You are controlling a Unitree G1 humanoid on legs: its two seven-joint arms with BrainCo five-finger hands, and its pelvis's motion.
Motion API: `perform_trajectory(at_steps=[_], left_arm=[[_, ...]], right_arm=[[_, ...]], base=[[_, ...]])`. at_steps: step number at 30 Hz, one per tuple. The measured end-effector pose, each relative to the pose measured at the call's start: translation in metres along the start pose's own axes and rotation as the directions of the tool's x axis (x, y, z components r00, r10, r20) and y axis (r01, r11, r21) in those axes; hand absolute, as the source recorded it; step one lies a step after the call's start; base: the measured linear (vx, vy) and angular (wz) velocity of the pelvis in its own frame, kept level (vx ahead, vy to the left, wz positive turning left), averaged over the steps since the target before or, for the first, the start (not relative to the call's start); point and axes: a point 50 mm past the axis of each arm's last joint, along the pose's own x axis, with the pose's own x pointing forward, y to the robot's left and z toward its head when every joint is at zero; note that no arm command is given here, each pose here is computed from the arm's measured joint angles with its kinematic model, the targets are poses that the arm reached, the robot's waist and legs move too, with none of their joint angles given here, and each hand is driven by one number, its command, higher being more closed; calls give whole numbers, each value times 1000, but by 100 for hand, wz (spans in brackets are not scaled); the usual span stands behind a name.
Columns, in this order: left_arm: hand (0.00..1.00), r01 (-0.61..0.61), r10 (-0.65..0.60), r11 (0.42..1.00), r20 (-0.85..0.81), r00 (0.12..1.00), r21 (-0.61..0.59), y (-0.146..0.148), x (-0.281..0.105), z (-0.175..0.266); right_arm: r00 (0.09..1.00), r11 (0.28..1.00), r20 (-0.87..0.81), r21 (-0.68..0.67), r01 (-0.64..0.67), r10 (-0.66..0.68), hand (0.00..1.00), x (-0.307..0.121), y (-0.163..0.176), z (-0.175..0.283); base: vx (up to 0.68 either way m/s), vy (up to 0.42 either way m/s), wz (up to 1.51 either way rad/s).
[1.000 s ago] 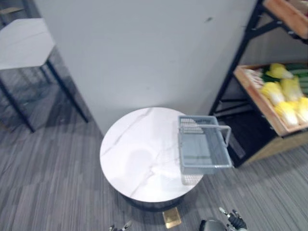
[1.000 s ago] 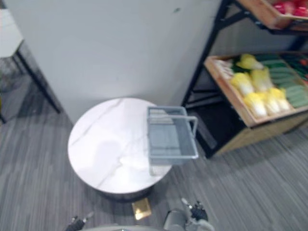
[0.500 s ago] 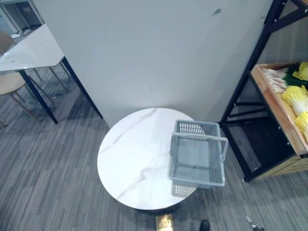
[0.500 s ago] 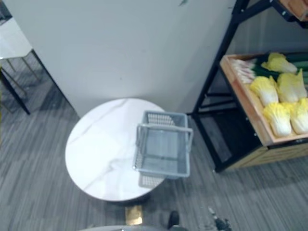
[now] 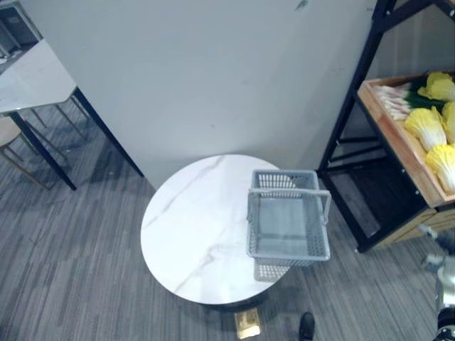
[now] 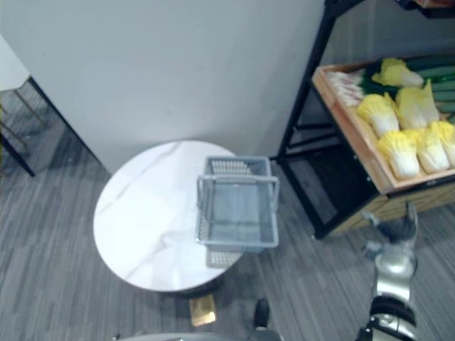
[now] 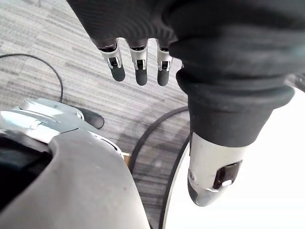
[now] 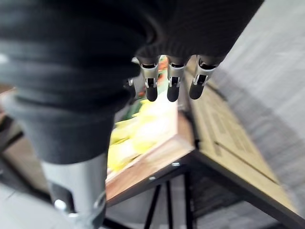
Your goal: Pick vegetable in the basket
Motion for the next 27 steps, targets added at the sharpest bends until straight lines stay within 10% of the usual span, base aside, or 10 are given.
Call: perform_trajectory(at_steps=[5,11,27], left_arm=[[0,35,-37,997,19,999,75,-1,1,5],[0,74,-83,988,60,995,138,1,6,23],[0,65,-81,987,105,991,147,0,11,40]], right_arm=[[940,952,301,-299,-66,160,0,21,16,73],[610,765,535,-615,-194,585,0,-11,81,149],[285,678,649,-735,-4,705,0,-37,97,245]], base=[[39,-9,-7],[-15,9,2],[-21,-7,10]])
